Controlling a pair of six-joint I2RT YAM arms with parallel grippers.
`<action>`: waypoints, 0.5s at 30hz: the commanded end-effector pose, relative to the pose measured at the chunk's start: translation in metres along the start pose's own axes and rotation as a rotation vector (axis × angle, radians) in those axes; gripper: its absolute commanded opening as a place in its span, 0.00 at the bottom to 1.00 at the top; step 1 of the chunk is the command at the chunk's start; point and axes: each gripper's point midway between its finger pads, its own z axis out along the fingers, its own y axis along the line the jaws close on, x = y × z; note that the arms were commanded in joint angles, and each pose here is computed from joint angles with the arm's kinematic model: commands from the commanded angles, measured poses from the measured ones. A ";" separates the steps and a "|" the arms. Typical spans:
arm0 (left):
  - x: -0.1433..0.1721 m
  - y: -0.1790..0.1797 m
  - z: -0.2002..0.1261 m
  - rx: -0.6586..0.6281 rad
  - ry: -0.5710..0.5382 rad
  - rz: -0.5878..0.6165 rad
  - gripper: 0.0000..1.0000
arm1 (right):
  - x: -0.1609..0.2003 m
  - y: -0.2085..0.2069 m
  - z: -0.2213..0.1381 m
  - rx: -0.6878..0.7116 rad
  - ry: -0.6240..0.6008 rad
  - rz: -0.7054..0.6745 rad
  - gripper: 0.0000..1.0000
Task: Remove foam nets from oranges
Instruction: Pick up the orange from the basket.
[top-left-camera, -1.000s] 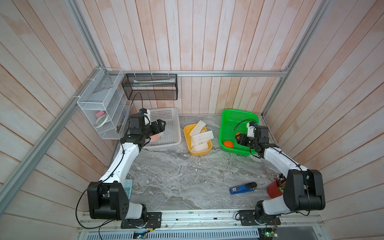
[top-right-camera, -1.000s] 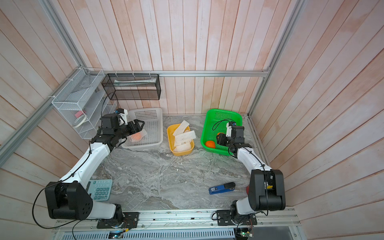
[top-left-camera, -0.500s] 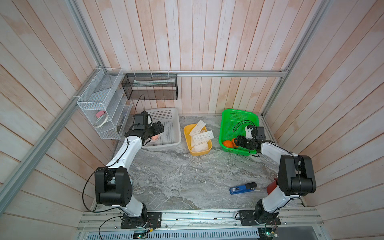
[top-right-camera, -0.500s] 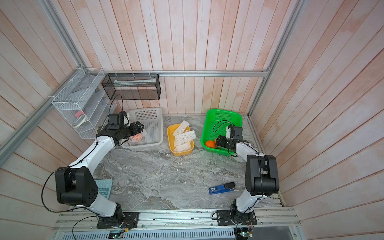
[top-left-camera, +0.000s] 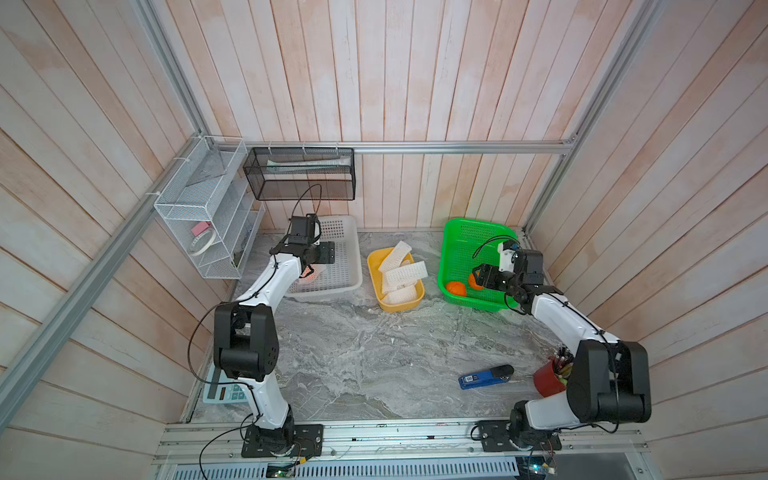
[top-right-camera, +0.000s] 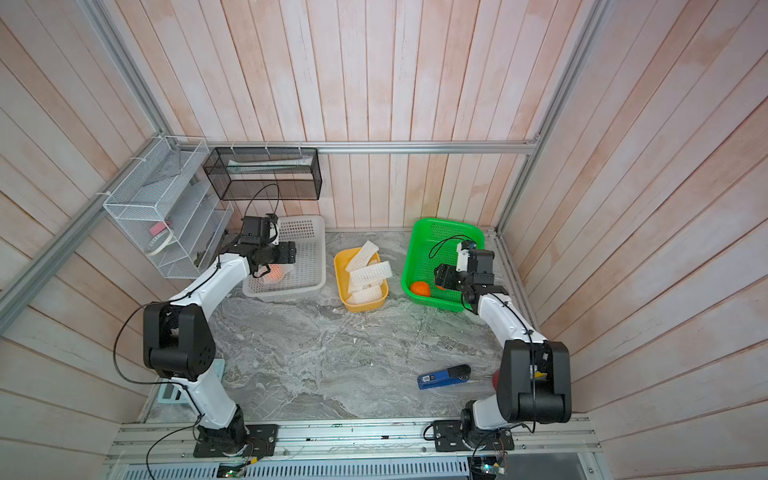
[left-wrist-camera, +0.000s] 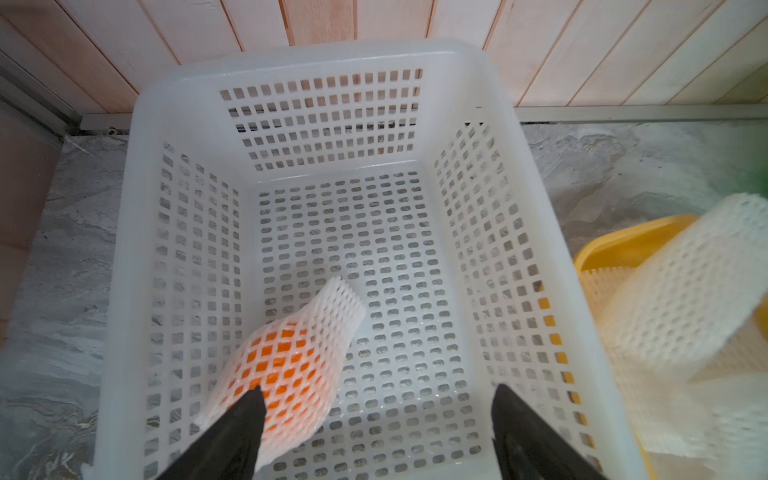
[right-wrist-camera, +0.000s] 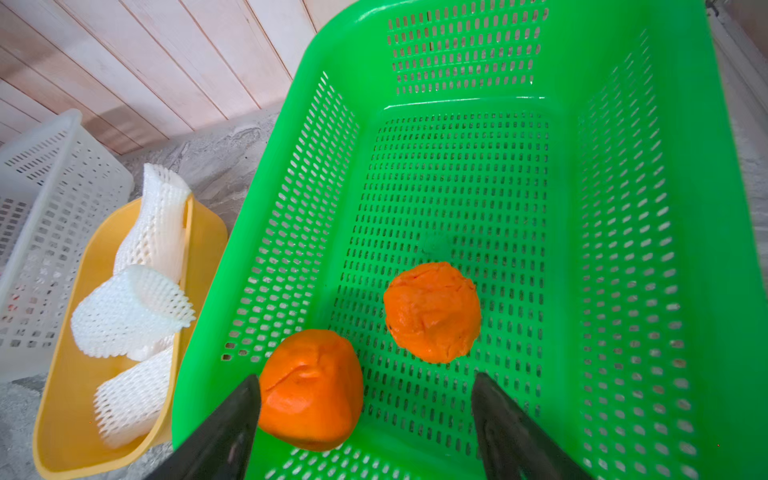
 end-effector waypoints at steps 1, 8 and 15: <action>0.005 0.018 0.010 -0.103 0.071 0.109 0.87 | 0.007 0.009 -0.004 -0.044 0.013 -0.030 0.80; 0.015 0.024 0.022 -0.135 0.152 0.268 0.89 | -0.001 0.021 -0.014 -0.078 -0.004 -0.068 0.80; 0.032 0.021 0.035 -0.108 0.211 0.332 0.89 | 0.001 0.026 -0.017 -0.100 -0.010 -0.065 0.80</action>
